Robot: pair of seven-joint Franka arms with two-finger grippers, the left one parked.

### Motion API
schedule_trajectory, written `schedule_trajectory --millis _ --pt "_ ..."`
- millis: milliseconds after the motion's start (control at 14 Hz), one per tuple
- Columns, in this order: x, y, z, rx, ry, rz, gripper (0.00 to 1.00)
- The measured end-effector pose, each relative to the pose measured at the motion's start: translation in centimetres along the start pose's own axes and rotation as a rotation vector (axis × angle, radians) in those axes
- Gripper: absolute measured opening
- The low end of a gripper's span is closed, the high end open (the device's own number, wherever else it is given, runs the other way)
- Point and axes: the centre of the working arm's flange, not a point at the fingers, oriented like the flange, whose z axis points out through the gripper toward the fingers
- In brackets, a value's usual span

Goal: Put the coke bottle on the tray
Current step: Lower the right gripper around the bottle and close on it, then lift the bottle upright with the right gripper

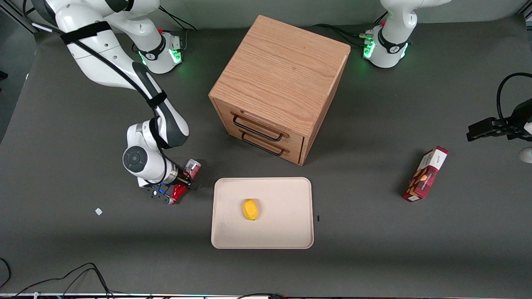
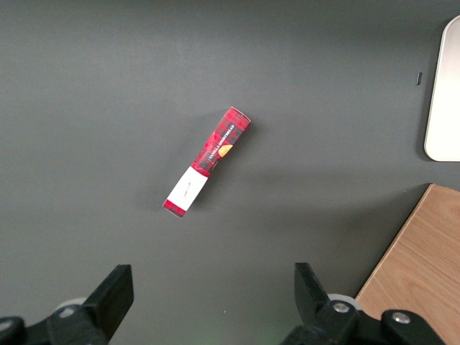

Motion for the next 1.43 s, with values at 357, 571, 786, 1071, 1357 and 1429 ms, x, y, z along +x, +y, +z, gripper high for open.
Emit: schedule_trajectory --millis 357,571,786,1071,1357,1429 --pt "0.0 0.0 0.4 -0.007 0.0 -0.005 0.99" --pt "0.0 0.0 0.4 -0.007 0.0 -0.005 0.77" --pt "0.0 0.0 0.3 -0.007 0.001 -0.004 0.55" --pt "0.0 0.0 0.3 -0.007 0.002 -0.005 0.55" --pt "0.2 -0.2 -3.3 -0.018 -0.007 -0.006 0.55" --pt "0.2 -0.1 -5.9 -0.026 -0.014 -0.005 0.55"
